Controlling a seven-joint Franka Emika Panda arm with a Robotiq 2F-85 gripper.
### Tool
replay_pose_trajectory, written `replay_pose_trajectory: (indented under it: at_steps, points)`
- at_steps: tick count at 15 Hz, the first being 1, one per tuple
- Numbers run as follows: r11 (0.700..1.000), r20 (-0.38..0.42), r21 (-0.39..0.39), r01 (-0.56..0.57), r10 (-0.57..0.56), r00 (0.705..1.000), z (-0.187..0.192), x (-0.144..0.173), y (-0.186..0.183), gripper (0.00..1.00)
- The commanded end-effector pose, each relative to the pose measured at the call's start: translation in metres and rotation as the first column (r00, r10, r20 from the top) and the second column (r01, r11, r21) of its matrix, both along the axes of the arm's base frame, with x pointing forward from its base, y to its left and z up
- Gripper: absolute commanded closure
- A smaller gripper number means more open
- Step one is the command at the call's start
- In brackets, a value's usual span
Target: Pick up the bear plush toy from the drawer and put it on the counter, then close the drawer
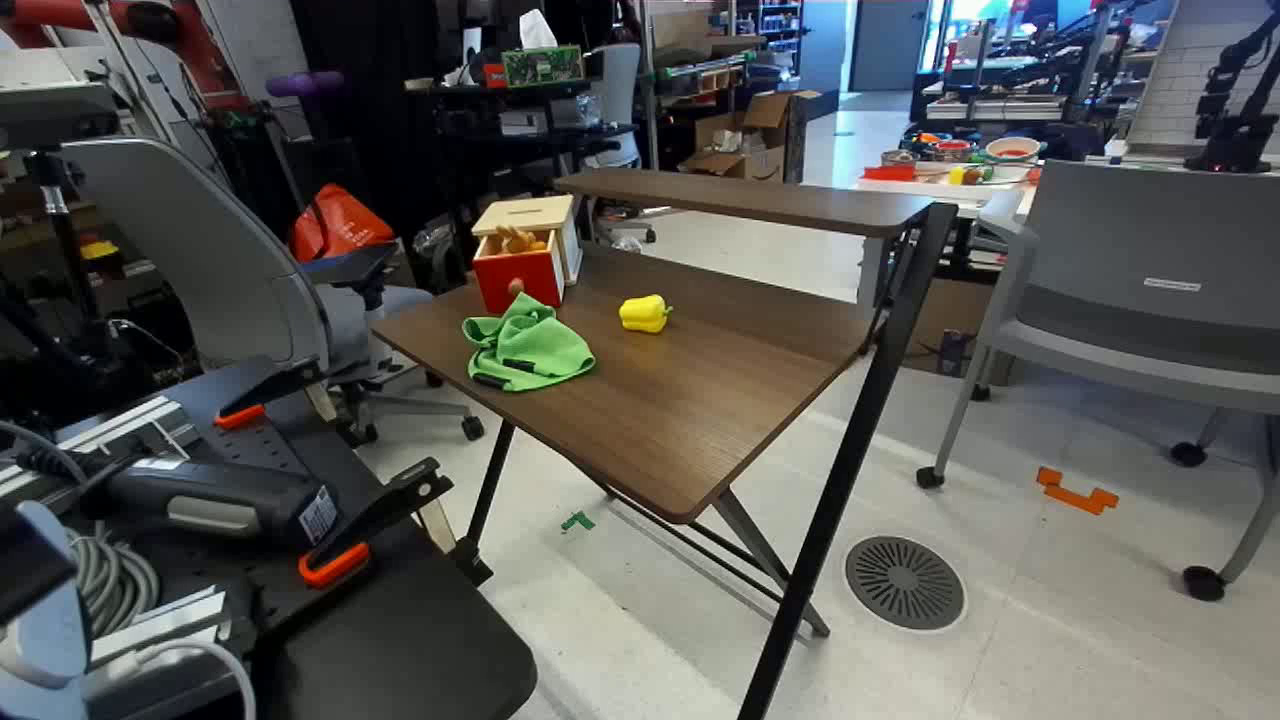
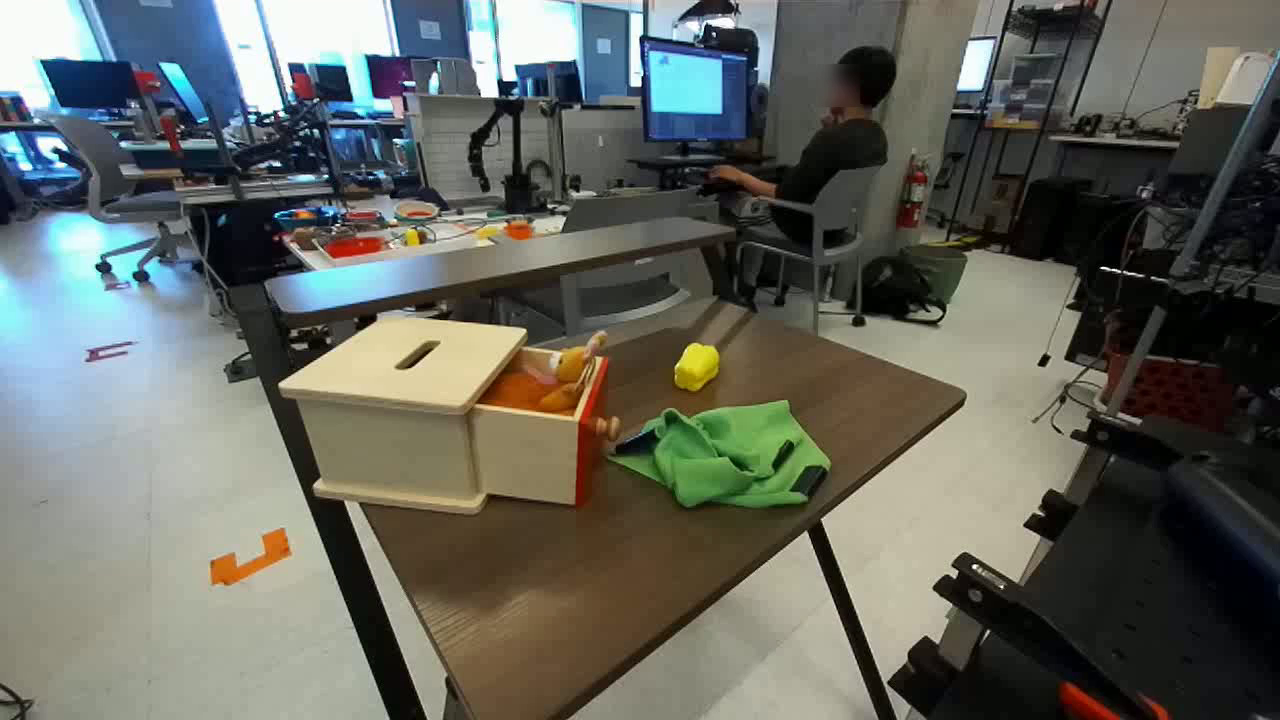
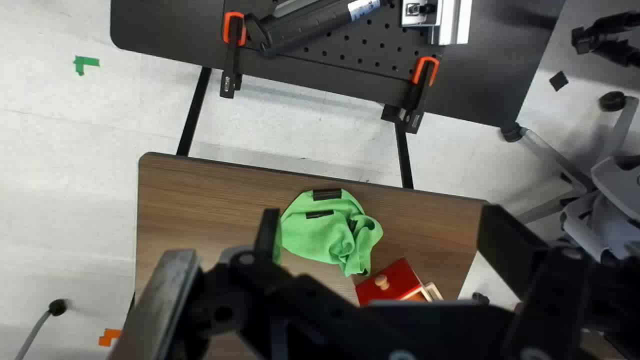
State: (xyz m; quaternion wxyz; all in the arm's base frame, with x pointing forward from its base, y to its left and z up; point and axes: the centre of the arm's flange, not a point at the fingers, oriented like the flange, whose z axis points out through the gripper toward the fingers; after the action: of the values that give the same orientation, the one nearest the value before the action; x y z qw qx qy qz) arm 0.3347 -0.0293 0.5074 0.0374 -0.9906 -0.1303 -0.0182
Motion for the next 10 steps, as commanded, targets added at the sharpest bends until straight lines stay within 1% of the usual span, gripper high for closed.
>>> replay_pose_trajectory:
  at_steps: [1, 6, 7, 10]
  points:
    - [1.0, 0.001, 0.0, 0.0, 0.0, 1.0, 0.0, 0.0, 0.0, 0.0]
    - [1.0, 0.002, 0.0, 0.0, 0.0, 1.0, 0.001, 0.0, 0.0, 0.0]
    - [1.0, 0.012, -0.001, 0.006, -0.006, 1.0, -0.003, 0.005, 0.002, 0.0]
    - [0.998, 0.145, 0.021, 0.062, -0.065, 0.987, -0.022, 0.041, 0.013, 0.0]
